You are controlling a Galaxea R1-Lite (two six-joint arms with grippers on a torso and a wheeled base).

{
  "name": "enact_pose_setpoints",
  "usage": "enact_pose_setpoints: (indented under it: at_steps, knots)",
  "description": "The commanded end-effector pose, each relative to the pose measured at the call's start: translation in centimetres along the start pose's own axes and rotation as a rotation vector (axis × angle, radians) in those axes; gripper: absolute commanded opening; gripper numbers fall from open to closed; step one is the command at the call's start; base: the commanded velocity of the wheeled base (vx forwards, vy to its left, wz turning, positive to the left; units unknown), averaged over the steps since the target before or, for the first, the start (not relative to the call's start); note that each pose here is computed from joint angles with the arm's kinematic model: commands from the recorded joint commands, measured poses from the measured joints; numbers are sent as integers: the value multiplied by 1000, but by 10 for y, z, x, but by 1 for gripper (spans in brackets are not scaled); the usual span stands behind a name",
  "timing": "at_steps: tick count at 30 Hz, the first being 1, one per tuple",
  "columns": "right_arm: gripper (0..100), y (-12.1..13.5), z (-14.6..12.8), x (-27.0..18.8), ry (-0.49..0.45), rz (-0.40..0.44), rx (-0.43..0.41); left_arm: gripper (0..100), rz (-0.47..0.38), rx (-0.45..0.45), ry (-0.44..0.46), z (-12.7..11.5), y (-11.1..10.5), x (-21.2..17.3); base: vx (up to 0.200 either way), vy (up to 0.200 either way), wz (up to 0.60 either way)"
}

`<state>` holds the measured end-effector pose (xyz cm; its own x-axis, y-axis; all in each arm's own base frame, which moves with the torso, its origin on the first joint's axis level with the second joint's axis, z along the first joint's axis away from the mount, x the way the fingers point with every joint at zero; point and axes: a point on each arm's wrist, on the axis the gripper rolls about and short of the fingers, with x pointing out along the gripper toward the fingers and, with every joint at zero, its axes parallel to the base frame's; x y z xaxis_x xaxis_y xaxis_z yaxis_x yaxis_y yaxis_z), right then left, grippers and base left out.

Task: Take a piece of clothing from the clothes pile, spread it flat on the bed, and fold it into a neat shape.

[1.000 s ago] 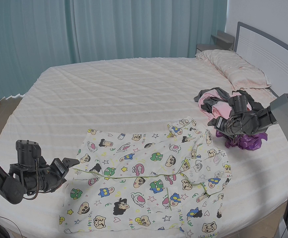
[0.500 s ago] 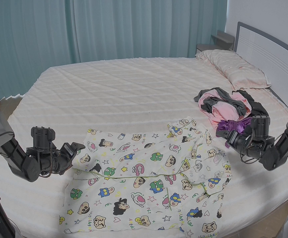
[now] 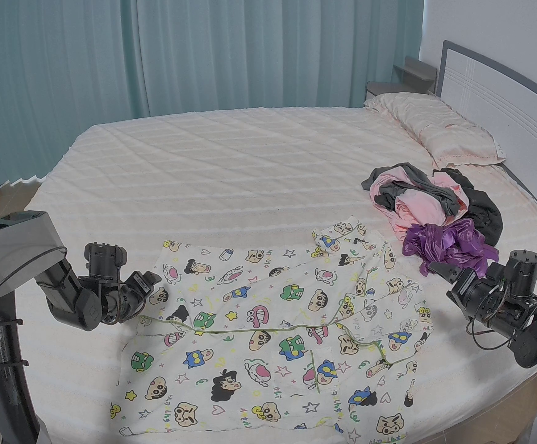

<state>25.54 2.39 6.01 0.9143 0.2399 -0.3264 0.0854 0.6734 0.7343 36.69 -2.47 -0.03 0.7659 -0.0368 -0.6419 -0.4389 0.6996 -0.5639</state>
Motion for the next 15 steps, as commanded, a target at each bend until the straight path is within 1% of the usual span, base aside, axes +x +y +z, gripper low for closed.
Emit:
enact_pose_setpoints:
  at_steps: [1, 6, 12, 15]
  knots:
    - [100, -4, -2, -3, 8, -19, 9, 100, 15, 4, 14, -5, 4, -6, 0, 0, 0]
    - [100, -6, -3, -3, 14, -25, 10, 100, 17, 7, 19, -7, 5, -11, 0, 0, 0]
    - [100, -8, -5, -3, 22, -34, 12, 100, 16, 27, 49, -19, 2, -15, 0, 0, 0]
    - [100, -8, -6, -3, 32, -34, 11, 100, 10, 26, 45, -19, 1, -16, 0, 0, 0]
